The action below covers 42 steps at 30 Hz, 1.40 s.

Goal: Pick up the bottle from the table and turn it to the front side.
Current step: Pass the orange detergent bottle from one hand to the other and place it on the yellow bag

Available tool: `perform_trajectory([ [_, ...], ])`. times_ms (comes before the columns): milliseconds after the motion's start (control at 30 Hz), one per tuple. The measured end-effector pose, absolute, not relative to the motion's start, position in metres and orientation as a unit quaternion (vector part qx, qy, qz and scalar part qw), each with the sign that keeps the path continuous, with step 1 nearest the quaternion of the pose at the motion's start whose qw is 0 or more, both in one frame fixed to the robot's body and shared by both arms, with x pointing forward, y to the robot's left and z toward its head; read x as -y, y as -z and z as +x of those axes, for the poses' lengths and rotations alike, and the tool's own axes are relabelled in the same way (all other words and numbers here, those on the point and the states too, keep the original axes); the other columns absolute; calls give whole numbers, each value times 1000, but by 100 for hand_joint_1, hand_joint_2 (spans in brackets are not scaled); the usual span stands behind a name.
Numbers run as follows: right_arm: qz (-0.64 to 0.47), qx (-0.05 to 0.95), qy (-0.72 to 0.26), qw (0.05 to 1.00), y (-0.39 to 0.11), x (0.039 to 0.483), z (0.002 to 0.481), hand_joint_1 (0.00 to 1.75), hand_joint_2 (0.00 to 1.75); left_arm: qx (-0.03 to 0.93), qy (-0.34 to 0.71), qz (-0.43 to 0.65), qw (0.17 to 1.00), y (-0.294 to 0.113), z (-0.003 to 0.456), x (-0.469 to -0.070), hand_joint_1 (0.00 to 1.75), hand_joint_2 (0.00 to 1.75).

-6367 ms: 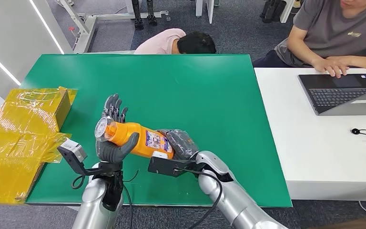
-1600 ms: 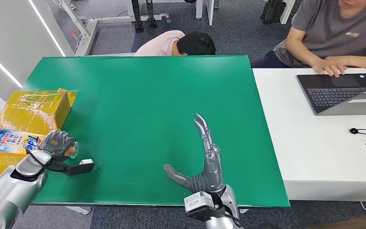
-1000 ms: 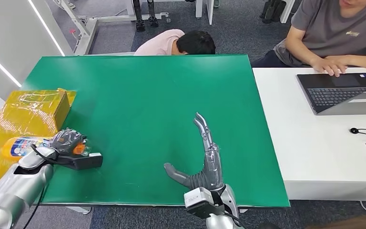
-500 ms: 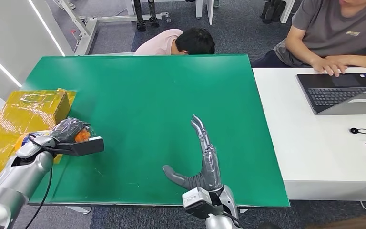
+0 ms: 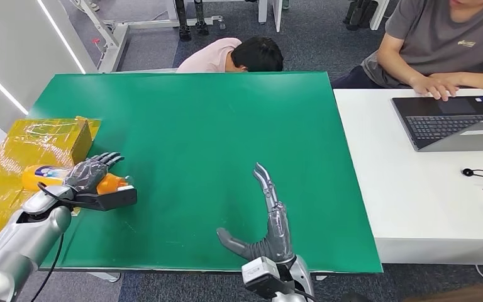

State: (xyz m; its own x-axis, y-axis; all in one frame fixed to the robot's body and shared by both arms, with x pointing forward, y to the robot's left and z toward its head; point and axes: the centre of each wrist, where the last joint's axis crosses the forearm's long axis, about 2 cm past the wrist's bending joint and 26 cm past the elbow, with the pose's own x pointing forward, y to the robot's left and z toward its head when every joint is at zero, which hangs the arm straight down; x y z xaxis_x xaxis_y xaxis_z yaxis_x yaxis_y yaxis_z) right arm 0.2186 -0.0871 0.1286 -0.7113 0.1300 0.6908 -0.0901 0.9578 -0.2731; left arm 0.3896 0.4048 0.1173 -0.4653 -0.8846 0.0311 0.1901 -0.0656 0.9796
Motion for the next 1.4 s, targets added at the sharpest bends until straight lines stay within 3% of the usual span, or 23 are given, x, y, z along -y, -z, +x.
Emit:
perform_trajectory([
  [300,-12,914,-143,380,-130,87,218,0,175,643,545,382,379,-112,374,-400,0,175],
  [767,-7,912,-136,388,-132,85,216,0,175,860,156,368,318,-159,347,-384,0,175],
  [1133,0,913,-127,388,-133,80,215,0,175,935,-17,169,312,-196,346,-326,0,175],
  [1267,-4,913,-113,391,-133,80,215,0,175,939,-53,50,337,-189,341,-277,0,175],
  [1400,-6,914,-107,390,-134,81,215,0,175,936,-74,-1,346,-186,333,-235,0,175],
])
